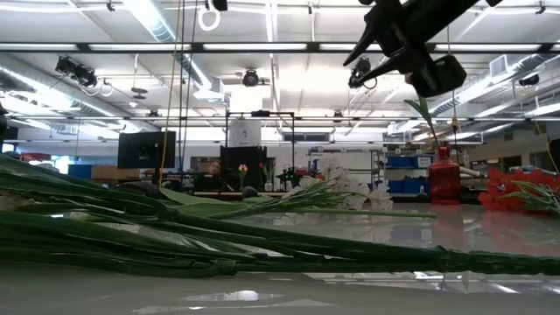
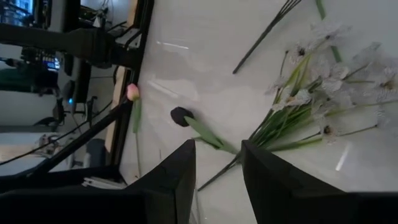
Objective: Sort flowers into vase by color
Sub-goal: Put the pink flower into the red vase
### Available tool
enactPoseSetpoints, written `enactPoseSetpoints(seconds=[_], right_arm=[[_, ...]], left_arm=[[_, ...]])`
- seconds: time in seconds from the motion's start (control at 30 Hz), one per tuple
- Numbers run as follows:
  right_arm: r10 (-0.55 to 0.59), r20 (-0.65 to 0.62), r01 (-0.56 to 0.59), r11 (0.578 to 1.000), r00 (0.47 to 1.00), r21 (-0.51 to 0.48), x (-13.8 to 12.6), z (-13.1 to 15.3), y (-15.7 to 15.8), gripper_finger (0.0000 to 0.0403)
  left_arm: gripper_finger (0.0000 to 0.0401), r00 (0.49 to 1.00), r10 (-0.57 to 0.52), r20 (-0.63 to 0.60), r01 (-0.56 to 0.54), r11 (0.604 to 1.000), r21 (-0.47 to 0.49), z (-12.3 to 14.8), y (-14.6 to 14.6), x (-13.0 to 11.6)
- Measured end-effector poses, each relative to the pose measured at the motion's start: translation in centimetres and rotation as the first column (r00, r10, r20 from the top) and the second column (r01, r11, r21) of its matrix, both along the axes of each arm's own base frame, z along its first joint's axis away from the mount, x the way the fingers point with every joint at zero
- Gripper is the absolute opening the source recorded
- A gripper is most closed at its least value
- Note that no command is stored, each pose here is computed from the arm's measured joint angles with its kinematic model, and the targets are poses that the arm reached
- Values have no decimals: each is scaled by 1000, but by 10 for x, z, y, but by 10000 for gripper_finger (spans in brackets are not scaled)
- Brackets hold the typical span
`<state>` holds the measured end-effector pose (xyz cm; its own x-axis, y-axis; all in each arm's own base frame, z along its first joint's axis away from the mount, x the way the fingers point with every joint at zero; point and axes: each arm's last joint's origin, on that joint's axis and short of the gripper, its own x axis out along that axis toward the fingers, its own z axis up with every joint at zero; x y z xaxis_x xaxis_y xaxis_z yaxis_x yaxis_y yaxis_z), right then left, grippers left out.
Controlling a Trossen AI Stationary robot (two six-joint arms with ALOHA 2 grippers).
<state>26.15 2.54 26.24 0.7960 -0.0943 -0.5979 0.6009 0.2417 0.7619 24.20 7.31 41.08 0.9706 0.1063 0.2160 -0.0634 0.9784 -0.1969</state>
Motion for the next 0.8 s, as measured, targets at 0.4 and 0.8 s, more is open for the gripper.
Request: enactPoseSetpoints(seconds=[0.4,0.8], right_arm=[[138,-22,-139,988,990,-65,0,-1,-2,137],[308,-63,-314,938,949,-149,-1,-2,-6,137]], left_arm=[[224,974,-51,-219,-32,932,-360,-26,-1,3],[224,467,13,-884,-760,518,-394,-104,-50,-36]])
